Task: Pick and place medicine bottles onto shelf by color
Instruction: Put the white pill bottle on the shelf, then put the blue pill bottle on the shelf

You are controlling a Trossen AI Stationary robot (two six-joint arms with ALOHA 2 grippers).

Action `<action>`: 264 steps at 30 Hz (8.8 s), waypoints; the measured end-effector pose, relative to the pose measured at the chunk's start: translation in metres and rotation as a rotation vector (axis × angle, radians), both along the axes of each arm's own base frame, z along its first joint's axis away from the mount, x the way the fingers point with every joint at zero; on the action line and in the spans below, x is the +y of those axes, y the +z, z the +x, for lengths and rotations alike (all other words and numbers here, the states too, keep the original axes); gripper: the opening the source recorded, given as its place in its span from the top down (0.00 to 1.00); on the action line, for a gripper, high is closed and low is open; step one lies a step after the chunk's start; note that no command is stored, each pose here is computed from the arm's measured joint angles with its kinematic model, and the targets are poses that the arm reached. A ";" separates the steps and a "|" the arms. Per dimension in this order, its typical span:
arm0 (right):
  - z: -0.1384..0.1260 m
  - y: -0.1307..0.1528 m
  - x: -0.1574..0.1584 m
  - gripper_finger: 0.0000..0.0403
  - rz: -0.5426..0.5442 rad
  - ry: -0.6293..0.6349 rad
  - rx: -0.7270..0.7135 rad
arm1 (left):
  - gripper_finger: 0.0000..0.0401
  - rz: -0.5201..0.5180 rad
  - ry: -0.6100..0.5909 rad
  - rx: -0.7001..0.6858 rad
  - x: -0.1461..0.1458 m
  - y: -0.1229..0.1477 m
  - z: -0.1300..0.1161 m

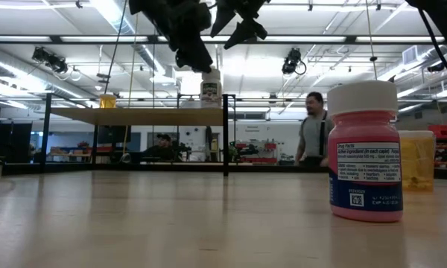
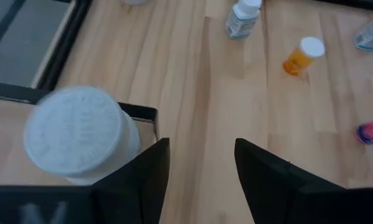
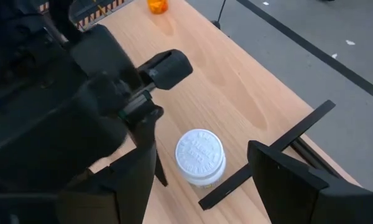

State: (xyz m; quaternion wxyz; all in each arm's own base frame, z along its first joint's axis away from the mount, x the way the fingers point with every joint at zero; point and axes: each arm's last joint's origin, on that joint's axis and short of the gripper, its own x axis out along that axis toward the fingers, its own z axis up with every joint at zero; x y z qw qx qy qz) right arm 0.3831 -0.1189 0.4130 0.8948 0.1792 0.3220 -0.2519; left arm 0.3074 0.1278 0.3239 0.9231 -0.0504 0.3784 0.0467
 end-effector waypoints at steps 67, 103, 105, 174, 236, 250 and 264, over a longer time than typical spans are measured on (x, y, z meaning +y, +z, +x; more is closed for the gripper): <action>-0.002 -0.003 0.000 0.35 0.000 -0.025 0.037 | 0.57 0.040 0.227 -0.026 0.078 -0.036 0.007; -0.011 -0.007 -0.005 0.35 -0.147 -0.145 0.179 | 0.64 -0.045 0.085 -0.127 0.062 -0.015 0.002; -0.011 -0.007 -0.005 0.35 -0.149 -0.142 0.181 | 0.65 -0.008 0.077 -0.181 0.061 -0.011 0.007; -0.059 0.038 0.003 0.35 -0.244 -0.179 0.138 | 0.72 0.163 0.268 -0.231 0.067 0.010 0.001; -0.096 0.064 0.013 0.35 -0.264 -0.192 0.100 | 0.41 0.460 0.561 -0.079 0.080 -0.015 0.022; -0.096 0.064 0.013 0.35 -0.266 -0.190 0.101 | 0.42 0.497 0.628 -0.050 0.090 -0.015 0.015; -0.096 0.064 0.013 0.35 -0.268 -0.184 0.104 | 0.43 0.476 0.533 -0.119 0.042 0.007 0.023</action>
